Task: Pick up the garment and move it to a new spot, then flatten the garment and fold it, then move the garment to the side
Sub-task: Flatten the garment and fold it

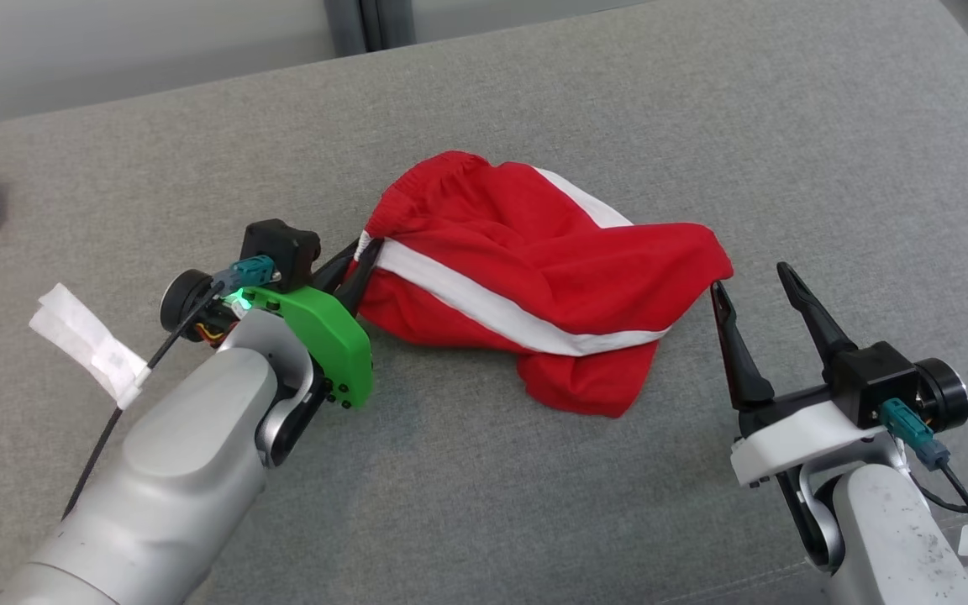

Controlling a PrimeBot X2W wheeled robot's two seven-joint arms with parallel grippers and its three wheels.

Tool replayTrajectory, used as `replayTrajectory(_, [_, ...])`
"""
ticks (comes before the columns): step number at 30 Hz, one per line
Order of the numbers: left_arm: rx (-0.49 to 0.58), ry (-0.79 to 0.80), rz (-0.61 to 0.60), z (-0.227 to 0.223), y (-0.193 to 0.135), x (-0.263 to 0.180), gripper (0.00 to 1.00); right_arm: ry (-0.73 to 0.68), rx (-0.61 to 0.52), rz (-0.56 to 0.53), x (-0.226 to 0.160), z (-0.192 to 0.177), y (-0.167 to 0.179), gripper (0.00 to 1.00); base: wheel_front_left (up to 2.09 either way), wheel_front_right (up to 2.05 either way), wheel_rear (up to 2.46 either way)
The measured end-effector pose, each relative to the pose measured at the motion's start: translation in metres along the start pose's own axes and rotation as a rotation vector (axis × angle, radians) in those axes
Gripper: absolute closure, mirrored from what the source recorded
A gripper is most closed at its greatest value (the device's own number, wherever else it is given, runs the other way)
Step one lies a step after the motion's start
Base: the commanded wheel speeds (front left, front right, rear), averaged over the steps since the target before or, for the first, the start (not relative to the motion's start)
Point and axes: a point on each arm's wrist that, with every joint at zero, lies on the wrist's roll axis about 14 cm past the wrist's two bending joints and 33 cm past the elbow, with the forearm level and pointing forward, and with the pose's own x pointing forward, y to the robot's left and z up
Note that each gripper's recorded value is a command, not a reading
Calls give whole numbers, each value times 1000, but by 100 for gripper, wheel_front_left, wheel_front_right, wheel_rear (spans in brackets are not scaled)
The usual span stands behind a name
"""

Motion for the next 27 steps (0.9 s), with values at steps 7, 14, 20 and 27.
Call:
replayTrajectory(7, [-164,-160,117,30,1,-29,100,-16,9,16,-4,6,8,0,0,0,0])
replayTrajectory(14, [-282,-179,374,5,37,-90,100,-41,16,25,-4,15,12,0,0,0,0])
replayTrajectory(20, [-398,-119,483,-40,44,-120,100,-37,8,21,-2,13,11,0,0,0,0])
replayTrajectory(27, [-449,-68,528,-73,47,-126,100,-11,4,27,-2,4,12,0,0,0,0])
